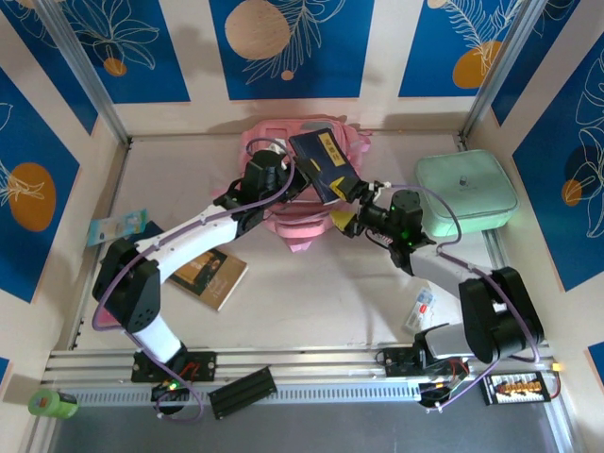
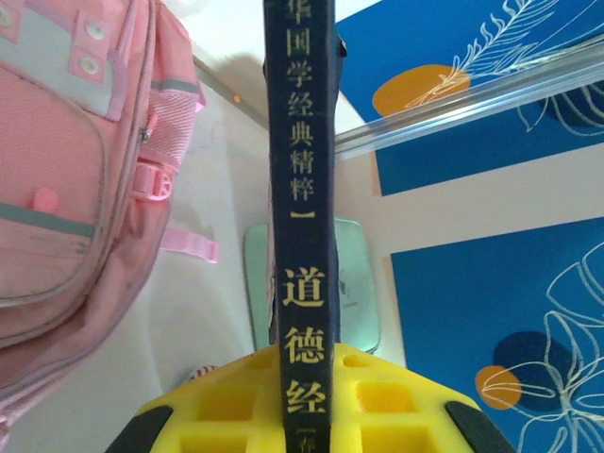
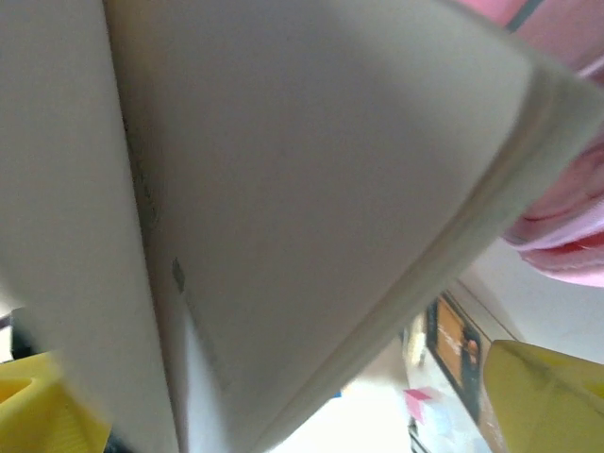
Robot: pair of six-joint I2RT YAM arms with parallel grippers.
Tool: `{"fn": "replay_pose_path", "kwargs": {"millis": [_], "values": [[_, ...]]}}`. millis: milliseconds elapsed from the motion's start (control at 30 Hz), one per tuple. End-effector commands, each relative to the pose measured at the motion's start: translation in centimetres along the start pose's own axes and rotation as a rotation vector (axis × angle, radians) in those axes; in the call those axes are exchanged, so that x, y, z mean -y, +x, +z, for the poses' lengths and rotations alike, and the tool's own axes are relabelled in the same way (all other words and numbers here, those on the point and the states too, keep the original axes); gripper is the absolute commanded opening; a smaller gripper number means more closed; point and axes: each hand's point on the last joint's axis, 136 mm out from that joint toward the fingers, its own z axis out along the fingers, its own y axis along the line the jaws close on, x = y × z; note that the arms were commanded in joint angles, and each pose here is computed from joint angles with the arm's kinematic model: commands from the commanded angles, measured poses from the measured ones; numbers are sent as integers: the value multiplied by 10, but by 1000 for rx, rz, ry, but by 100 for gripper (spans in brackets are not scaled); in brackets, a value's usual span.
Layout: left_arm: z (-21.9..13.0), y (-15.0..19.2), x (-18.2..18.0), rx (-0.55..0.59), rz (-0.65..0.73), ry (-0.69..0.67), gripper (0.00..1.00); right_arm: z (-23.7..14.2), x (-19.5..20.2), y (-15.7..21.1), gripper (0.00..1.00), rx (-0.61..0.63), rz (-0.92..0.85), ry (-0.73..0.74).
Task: Pack the student bag
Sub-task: Pass the book.
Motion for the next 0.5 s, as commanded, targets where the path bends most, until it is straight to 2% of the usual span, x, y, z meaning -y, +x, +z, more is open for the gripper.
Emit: {"fn": "replay_pose_path", "kwargs": {"millis": [0,167,467], "values": [[-7,-8,28,45,-52,109,0,0,-24,-10,95,64,-1,-121],[-7,-7,20,59,-90,110,0,4,-35,-20,88,102,-44,-134],[-11,-9,6,86,-99,73,0,3,-44,-28,64,120,-40,-217]]}}
